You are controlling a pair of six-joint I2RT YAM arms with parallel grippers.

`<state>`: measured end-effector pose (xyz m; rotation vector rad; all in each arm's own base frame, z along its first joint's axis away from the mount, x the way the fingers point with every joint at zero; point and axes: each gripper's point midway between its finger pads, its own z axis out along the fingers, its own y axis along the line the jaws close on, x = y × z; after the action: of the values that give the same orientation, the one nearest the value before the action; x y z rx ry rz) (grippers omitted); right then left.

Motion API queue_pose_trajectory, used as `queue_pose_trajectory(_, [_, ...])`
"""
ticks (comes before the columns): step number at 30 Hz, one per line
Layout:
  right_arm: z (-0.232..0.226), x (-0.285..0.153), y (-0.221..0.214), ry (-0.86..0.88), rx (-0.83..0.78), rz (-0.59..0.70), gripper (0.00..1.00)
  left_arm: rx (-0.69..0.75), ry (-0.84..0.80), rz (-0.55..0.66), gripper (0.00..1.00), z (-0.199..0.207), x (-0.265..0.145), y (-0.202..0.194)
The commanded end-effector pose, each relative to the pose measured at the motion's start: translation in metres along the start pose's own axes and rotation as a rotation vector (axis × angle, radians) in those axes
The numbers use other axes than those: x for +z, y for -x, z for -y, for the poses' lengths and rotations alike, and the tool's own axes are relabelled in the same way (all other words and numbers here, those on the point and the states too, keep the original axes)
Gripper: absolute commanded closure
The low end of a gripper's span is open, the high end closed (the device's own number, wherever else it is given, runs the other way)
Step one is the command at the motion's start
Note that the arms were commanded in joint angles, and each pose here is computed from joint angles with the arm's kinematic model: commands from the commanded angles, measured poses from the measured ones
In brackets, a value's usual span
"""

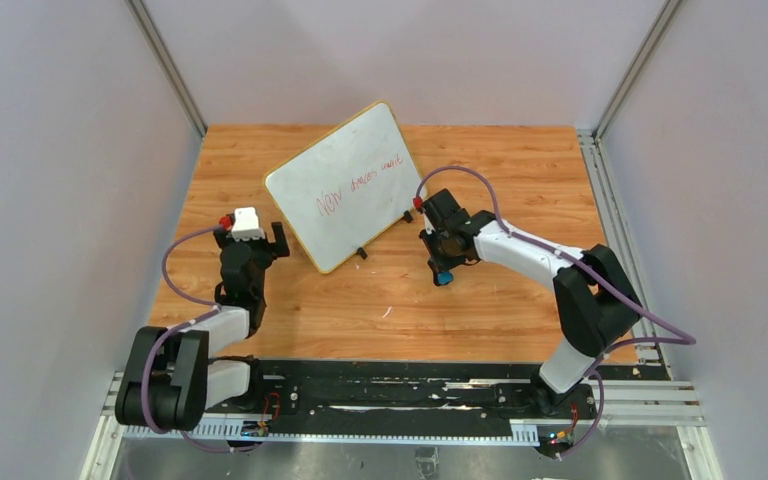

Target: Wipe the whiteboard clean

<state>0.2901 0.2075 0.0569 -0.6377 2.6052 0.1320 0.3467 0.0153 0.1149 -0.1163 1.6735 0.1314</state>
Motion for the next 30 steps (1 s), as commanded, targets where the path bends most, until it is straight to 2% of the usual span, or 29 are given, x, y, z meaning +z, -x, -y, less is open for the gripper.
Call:
queue_pose_trajectory(1, [0.005, -0.009, 0.001, -0.011, 0.011, 0.016, 0.78, 0.075, 0.097, -0.072, 0.02, -0.019, 0.002, 0.002])
queue_pose_trajectory(3, [0.004, -0.011, 0.003, -0.008, 0.010, 0.023, 0.78, 0.061, 0.139, -0.094, 0.02, -0.032, -0.002, 0.000])
queue_pose_trajectory(10, [0.005, -0.019, 0.007, -0.002, 0.006, 0.049, 0.78, 0.000, 0.103, -0.218, 0.02, -0.044, -0.009, 0.001])
queue_pose_trajectory(14, [0.005, -0.022, 0.008, 0.010, 0.011, 0.059, 0.78, 0.056, 0.031, -0.275, 0.01, -0.041, -0.014, 0.021])
queue_pose_trajectory(22, [0.006, -0.036, 0.015, 0.022, 0.029, 0.107, 0.78, 0.028, -0.170, -0.294, 0.07, -0.027, -0.035, 0.054])
queue_pose_trajectory(26, [0.009, -0.044, 0.017, 0.016, 0.027, 0.131, 0.78, -0.018, -0.230, -0.269, 0.17, -0.034, -0.045, 0.060])
queue_pose_trajectory(30, [0.011, -0.048, 0.017, 0.013, 0.025, 0.144, 0.78, -0.085, -0.356, -0.251, 0.20, -0.034, -0.057, 0.062])
